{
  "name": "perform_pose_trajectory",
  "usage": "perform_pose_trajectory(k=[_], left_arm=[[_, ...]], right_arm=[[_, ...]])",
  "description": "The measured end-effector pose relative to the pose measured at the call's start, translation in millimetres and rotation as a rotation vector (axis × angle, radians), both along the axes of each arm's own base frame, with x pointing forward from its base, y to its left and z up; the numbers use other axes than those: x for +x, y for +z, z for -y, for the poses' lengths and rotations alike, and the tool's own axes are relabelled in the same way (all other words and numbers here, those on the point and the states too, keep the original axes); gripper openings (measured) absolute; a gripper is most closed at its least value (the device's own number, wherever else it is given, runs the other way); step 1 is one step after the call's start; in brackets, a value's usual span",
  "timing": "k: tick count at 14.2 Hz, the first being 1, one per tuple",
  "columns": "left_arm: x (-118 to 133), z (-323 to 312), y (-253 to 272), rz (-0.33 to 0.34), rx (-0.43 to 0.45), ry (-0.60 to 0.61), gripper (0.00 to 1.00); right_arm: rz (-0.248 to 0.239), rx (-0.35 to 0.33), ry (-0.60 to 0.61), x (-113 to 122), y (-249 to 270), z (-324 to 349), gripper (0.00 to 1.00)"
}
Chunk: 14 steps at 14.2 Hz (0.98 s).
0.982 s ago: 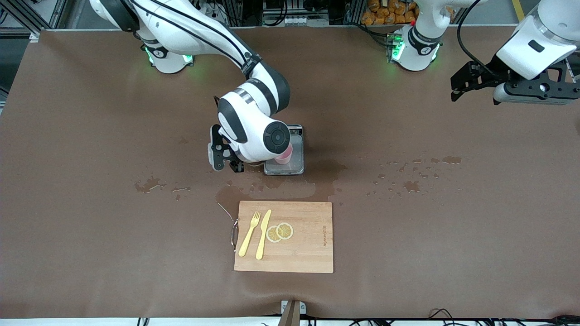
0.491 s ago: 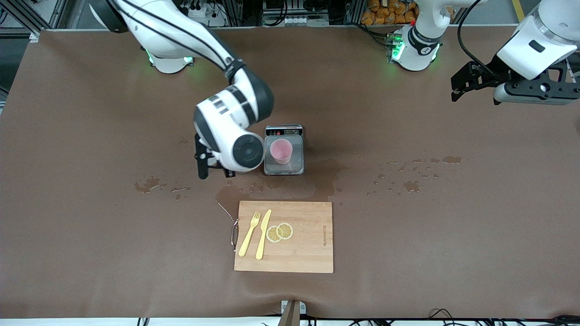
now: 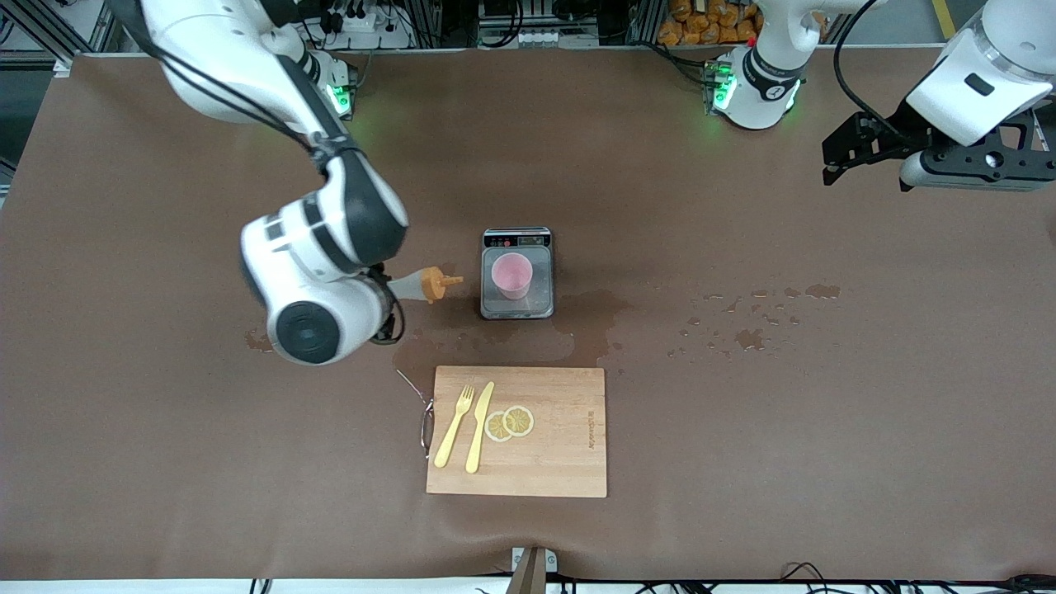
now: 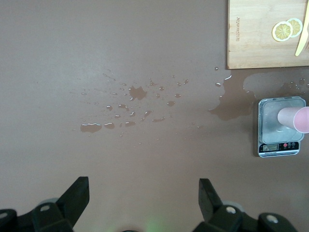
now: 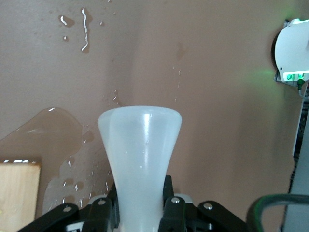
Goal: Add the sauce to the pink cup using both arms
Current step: 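Carry the sauce bottle away from the scale with the right gripper, then lower the sauce bottle upright onto the table with the right gripper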
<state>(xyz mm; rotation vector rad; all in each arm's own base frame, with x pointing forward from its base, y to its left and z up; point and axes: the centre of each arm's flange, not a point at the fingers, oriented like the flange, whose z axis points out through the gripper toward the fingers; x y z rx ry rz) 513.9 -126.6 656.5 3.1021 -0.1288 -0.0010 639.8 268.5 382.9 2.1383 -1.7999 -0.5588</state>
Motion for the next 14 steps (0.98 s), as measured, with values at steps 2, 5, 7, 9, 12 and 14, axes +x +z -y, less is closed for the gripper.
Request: perform_pose_trajectory(k=[2, 5, 7, 9, 12, 14], left_arm=[[0, 0, 0, 0.001, 0.000, 0.000, 1.00], [0, 0, 0, 0.002, 0.000, 0.001, 1.00], [0, -1, 0, 0.002, 0.000, 0.002, 1.00], [1, -1, 0, 0.001, 0.000, 0.003, 1.00], [1, -2, 0, 0.001, 0.000, 0.003, 1.00], [1, -2, -1, 0.000, 0.000, 0.004, 1.00]], right_arm=[[-0.027, 0.109, 0.002, 11, 13, 39, 0.35], [-0.080, 0.305, 0.007, 24, 17, 110, 0.35], [-0.095, 0.434, 0.013, 30, 18, 168, 0.35], [-0.082, 0.549, 0.021, 32, 13, 220, 0.35], [-0.046, 0.722, 0.017, 28, -9, 285, 0.35], [-0.025, 0.783, 0.022, 24, -26, 318, 0.35]])
